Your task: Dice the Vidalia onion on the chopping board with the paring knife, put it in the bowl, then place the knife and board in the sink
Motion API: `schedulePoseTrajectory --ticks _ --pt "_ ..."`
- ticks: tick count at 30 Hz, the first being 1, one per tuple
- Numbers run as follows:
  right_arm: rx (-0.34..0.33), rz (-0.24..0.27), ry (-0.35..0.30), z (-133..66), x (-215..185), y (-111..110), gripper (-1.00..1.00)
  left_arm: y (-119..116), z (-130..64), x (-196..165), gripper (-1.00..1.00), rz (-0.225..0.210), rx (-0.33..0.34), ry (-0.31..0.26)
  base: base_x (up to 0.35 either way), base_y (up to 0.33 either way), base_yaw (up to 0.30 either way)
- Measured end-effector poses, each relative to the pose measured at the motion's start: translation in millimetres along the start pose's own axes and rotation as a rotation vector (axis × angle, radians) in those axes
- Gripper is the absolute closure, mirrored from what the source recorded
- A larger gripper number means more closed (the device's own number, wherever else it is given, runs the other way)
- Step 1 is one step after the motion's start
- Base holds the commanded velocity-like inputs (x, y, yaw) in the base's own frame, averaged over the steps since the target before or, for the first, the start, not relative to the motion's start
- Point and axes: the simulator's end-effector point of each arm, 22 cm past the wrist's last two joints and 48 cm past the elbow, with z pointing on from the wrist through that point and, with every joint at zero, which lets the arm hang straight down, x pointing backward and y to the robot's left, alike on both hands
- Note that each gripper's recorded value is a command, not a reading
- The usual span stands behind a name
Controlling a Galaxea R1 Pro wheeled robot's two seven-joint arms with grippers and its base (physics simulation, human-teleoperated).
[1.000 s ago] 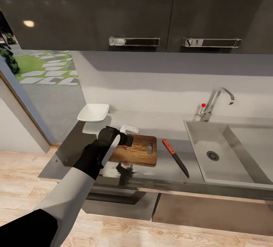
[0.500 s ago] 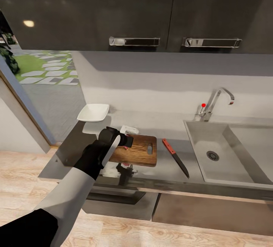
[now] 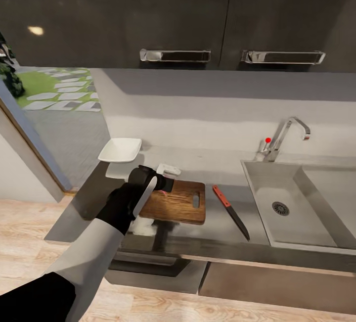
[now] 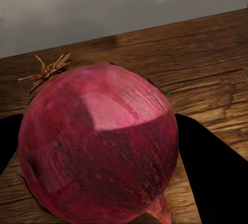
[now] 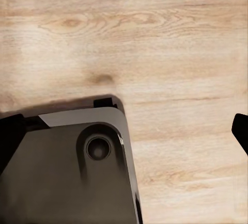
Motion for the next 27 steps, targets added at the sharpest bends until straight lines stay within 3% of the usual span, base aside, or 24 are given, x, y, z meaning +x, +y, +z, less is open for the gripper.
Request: schedulePoseTrajectory --ticks 27 --pt "-0.002 0.000 0.004 0.1 1 1 -1.00 1 8.7 13 1.00 -0.003 -0.001 0.036 0.008 0.000 0.000"
